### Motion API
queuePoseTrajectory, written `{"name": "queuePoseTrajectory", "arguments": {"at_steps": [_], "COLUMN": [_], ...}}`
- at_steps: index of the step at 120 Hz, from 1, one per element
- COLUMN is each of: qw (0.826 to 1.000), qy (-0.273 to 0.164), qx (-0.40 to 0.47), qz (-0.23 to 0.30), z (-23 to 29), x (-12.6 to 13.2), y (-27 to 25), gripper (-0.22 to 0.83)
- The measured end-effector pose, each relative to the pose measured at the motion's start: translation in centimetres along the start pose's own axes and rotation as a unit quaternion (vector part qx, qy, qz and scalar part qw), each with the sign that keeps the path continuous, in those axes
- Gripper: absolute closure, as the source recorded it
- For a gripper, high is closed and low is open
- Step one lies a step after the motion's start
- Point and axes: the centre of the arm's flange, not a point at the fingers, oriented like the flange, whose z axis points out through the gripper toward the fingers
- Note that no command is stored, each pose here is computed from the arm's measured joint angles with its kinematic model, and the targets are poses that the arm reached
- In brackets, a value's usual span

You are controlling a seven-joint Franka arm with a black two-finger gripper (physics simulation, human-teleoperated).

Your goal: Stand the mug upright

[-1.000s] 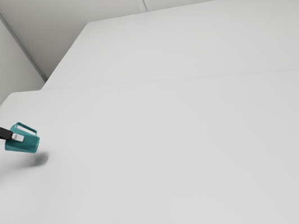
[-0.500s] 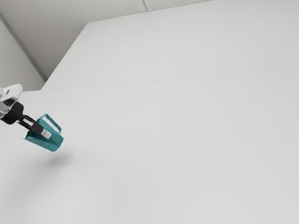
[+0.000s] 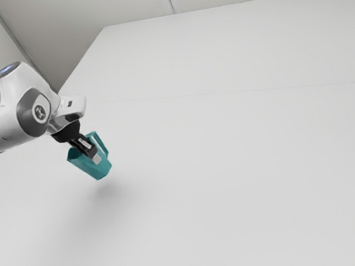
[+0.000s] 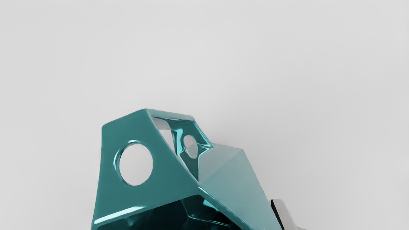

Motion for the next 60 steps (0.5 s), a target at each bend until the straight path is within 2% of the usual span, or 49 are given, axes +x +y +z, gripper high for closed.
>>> {"name": "queuePoseTrajectory", "arguments": {"at_steps": [19,60], "qw": [1.0,0.996], "qy": [-0.015,-0.025], "qx": [0.015,0.032], "qz": [-0.01,-0.075], "z": [1.0,4.0], "x": [1.9,1.8], "y": [3.7,6.4], "gripper": [0.79,0.79]}}
